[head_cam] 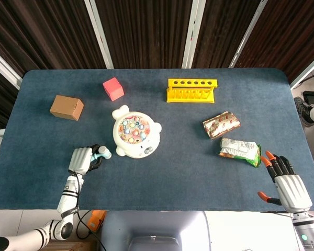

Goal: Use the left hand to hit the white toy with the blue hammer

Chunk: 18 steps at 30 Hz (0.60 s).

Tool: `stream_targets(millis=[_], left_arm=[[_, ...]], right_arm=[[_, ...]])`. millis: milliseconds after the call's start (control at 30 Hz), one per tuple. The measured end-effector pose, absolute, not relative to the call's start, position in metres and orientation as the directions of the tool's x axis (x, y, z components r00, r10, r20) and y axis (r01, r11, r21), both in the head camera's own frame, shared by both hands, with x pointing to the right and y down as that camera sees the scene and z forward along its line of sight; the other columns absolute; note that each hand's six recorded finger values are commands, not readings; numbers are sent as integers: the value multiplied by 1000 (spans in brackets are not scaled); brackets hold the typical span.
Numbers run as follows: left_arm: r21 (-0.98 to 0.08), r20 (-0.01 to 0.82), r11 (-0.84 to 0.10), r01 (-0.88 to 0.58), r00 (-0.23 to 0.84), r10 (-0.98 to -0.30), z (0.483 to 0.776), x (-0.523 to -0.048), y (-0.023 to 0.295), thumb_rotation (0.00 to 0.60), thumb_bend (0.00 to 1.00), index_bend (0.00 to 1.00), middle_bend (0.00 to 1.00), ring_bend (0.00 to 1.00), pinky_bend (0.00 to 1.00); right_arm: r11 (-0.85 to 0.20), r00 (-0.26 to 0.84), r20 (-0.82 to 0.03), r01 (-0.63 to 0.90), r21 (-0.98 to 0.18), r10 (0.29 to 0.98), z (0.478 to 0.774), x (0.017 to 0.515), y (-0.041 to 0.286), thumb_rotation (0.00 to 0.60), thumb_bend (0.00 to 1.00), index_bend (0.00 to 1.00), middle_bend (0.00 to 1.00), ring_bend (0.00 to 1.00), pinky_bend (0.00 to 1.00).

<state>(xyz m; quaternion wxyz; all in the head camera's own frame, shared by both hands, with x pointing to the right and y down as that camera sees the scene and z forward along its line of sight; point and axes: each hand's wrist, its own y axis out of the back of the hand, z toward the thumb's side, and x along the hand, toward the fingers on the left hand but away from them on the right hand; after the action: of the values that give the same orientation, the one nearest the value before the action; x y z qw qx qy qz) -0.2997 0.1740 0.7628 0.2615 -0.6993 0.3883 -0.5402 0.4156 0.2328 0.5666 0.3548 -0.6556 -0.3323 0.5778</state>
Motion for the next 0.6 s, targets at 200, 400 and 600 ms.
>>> stream_targets(millis=[200, 400, 600], left_arm=[[-777, 565, -577, -250, 125, -815, 765, -301, 177, 600, 676, 322, 470, 435, 582], [-770, 573, -587, -251, 136, -808, 765, -301, 179, 600, 651, 279, 407, 375, 513], [-775, 563, -583, -245, 152, -812, 763, -301, 181, 600, 592, 247, 363, 333, 438]], right_arm=[[-527, 112, -522, 27, -849, 846, 567, 416, 233, 600, 269, 0, 0, 0, 0], [-527, 113, -522, 28, -849, 846, 566, 415, 233, 600, 269, 0, 0, 0, 0], [-526, 113, -520, 29, -850, 847, 566, 415, 233, 600, 269, 0, 0, 0, 0]])
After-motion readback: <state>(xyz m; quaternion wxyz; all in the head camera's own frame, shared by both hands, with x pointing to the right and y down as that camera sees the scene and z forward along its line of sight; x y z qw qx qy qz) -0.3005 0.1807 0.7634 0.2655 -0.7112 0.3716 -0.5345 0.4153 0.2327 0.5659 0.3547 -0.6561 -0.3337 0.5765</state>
